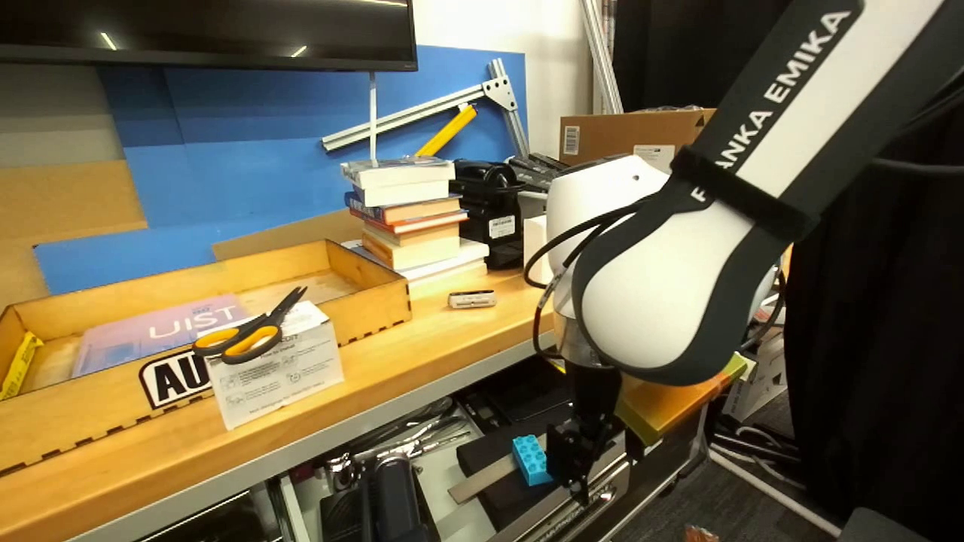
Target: Pick up the blue object from the base top and put it in the open drawer and close it
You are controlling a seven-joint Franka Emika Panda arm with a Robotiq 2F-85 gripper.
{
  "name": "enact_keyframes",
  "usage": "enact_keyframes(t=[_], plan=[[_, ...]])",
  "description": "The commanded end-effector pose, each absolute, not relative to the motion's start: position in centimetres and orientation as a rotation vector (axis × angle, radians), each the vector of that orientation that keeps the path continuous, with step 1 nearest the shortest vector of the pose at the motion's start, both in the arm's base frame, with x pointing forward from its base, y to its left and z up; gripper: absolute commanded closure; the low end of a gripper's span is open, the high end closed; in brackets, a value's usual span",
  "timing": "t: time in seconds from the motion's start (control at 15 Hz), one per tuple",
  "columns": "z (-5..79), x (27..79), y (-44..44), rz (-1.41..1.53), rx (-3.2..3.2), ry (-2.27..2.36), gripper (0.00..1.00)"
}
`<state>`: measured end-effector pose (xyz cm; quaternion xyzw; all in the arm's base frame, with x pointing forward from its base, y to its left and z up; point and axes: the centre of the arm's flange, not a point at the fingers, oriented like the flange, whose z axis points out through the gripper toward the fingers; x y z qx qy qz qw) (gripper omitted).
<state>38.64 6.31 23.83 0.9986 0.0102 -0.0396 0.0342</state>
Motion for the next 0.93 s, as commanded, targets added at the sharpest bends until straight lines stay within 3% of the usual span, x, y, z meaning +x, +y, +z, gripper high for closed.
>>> enact_keyframes(t=[0.0,0.47,0.87], plan=[[25.6,36.0,4.7,-0.21,3.083,0.01,0.0],[20.6,37.5,7.7,-0.217,3.004,0.053,0.0],[20.1,40.9,12.6,0.127,2.976,-0.049,0.0]])
